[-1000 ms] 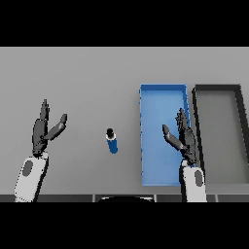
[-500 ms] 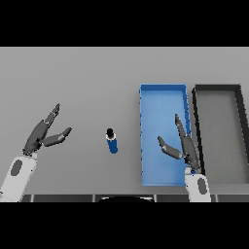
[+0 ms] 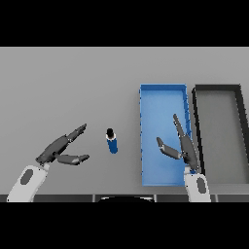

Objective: Pick up the blue pipe and place it into the blue bin.

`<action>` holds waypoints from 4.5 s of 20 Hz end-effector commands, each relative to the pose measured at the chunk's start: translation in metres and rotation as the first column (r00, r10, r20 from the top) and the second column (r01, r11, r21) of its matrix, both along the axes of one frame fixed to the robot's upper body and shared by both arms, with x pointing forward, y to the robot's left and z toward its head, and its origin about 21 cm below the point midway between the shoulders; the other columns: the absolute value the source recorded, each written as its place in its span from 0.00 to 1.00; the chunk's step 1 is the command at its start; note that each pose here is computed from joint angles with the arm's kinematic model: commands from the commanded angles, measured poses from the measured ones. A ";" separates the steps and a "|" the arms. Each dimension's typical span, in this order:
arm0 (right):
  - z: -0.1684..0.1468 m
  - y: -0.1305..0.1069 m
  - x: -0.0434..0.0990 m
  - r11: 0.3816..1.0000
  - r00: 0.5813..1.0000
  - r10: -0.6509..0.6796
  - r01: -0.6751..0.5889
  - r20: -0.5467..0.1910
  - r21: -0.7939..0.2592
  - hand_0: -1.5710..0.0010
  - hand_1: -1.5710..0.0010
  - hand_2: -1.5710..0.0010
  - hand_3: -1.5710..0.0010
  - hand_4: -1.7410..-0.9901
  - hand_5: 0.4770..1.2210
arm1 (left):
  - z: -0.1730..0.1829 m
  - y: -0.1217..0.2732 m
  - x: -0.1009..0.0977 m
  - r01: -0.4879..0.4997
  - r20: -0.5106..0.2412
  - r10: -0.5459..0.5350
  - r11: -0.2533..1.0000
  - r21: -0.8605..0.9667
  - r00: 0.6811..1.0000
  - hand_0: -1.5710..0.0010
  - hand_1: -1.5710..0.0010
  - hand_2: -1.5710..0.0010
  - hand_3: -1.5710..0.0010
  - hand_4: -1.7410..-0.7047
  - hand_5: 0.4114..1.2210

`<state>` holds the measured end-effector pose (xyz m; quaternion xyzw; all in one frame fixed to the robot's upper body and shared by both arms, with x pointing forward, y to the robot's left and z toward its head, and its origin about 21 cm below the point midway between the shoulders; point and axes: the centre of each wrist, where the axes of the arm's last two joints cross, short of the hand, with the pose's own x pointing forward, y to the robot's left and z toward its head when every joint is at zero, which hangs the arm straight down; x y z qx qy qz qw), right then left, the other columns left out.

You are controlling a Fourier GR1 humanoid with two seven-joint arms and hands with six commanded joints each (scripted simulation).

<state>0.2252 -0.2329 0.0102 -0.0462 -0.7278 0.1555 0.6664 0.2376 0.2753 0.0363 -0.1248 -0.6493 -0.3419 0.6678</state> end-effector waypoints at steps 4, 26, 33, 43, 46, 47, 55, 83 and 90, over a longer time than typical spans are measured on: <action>-0.001 0.001 -0.005 1.000 1.000 -0.006 0.006 0.002 0.013 1.00 1.00 1.00 1.00 0.69 0.19 | -0.012 -0.027 -0.003 0.038 0.019 -0.038 0.999 0.035 0.999 1.00 1.00 1.00 1.00 0.54 0.07; 0.003 0.000 -0.007 0.999 0.999 -0.029 0.029 -0.013 0.026 1.00 1.00 1.00 1.00 0.72 0.17 | -0.056 -0.132 0.034 0.087 -0.039 -0.093 0.987 -0.136 0.995 0.94 0.83 0.77 0.86 0.41 0.30; 0.008 -0.004 -0.005 0.999 0.999 -0.031 0.031 -0.007 0.023 1.00 1.00 1.00 1.00 0.73 0.17 | -0.064 -0.146 0.023 0.136 0.014 -0.136 0.970 -0.200 0.991 0.22 0.19 0.17 0.22 0.11 0.85; 0.002 -0.009 -0.008 0.999 0.999 -0.032 0.032 -0.011 0.006 1.00 1.00 1.00 1.00 0.76 0.17 | -0.021 -0.165 0.025 0.156 0.132 -0.121 0.941 -0.300 0.984 0.02 0.02 0.02 0.07 0.01 0.98; 0.004 -0.009 -0.007 1.000 1.000 -0.030 0.030 0.005 0.004 1.00 1.00 1.00 1.00 0.79 0.16 | -0.001 -0.170 0.022 0.193 0.161 -0.150 0.934 -0.300 0.976 0.01 0.01 0.01 0.06 0.01 0.99; 0.006 -0.010 -0.006 0.999 0.999 -0.032 0.032 0.009 0.005 1.00 1.00 1.00 1.00 0.80 0.17 | 0.002 -0.172 0.022 0.192 0.148 -0.154 0.938 -0.290 0.977 0.01 0.01 0.01 0.05 0.01 0.99; 0.001 -0.010 -0.007 1.000 0.999 -0.025 0.026 -0.020 0.015 1.00 1.00 1.00 1.00 0.75 0.17 | 0.007 -0.175 0.018 0.197 0.134 -0.168 0.950 -0.244 0.977 0.00 0.00 0.00 0.05 0.00 1.00; 0.142 0.091 0.056 0.569 0.569 0.822 -0.822 0.013 -0.020 1.00 1.00 1.00 1.00 0.70 0.05 | 0.007 -0.176 0.021 0.255 0.158 -0.224 0.942 -0.220 0.962 0.00 0.00 0.00 0.02 0.00 1.00; 0.153 0.127 0.071 0.476 0.477 0.879 -0.878 -0.020 -0.053 0.54 0.55 0.53 0.60 0.41 0.06 | 0.012 -0.169 0.024 0.263 0.084 -0.261 0.965 -0.011 0.962 0.48 0.55 0.57 0.58 0.25 1.00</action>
